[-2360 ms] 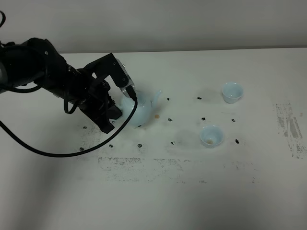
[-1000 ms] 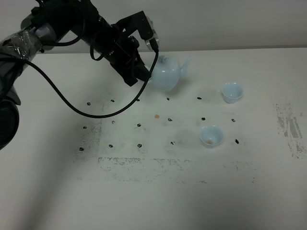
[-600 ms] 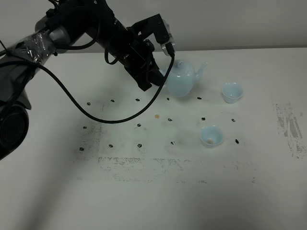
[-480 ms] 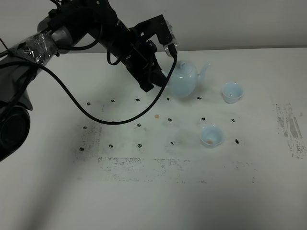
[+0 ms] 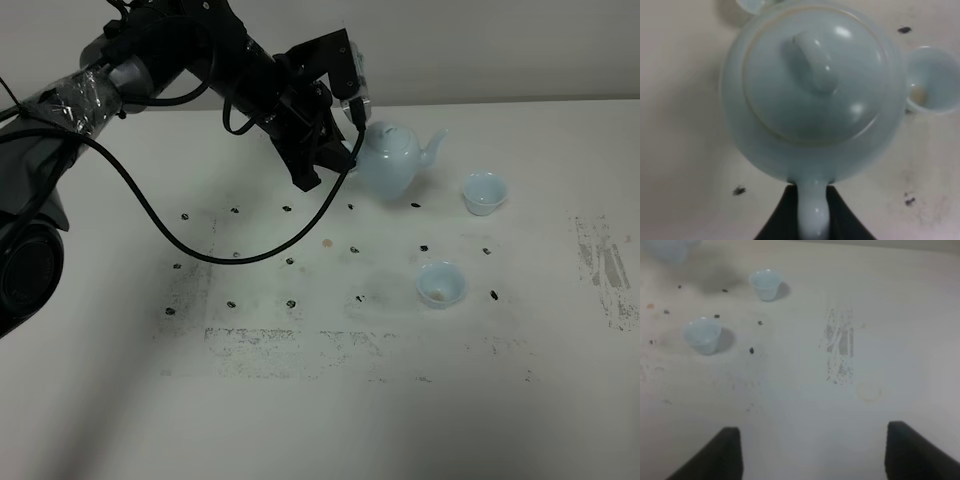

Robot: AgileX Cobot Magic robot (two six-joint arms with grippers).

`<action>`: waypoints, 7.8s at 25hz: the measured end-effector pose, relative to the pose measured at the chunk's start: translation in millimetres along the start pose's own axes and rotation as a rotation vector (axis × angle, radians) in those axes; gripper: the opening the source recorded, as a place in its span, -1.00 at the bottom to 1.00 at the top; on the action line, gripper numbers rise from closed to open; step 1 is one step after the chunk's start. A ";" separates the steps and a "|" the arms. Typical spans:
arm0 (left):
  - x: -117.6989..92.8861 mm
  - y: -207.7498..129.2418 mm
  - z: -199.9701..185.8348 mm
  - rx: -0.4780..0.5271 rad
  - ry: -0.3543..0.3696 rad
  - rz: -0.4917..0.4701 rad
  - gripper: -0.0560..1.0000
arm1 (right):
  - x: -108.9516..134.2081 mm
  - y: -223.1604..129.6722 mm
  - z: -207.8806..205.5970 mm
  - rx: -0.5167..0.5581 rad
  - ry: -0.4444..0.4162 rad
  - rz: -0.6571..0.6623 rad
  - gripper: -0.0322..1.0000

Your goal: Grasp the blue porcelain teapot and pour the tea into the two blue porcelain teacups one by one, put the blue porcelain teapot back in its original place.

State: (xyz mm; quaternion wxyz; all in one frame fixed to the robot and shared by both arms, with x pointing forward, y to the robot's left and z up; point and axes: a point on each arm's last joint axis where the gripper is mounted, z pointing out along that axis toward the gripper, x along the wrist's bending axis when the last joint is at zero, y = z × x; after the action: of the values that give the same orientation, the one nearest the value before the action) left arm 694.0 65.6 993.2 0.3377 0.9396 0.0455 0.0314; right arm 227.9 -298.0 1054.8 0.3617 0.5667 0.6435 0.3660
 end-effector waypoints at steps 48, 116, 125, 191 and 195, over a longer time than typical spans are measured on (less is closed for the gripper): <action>8.2 29.6 50.4 0.055 0.305 0.306 -0.89 | 0.1 0.0 0.0 0.000 0.001 0.000 0.18; 14.0 -0.4 24.3 -0.069 0.052 0.134 -0.89 | 0.3 0.0 0.0 0.000 0.004 0.002 0.18; 24.3 -6.5 -6.3 -0.071 0.023 -0.042 -0.89 | 0.3 0.0 0.0 0.000 0.004 0.002 0.18; 23.1 9.7 29.6 0.004 0.170 -0.051 -0.89 | 0.3 0.0 0.0 0.000 0.004 0.002 0.18; 23.6 19.7 16.0 0.011 0.190 -0.095 -0.89 | 0.3 0.0 0.0 0.000 0.004 0.002 0.18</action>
State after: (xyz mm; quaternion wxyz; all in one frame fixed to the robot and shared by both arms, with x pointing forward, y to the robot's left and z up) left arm 720.2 42.8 994.1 0.3279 0.9310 0.1220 0.1039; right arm 227.9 -297.7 1054.8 0.3603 0.5666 0.6436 0.3674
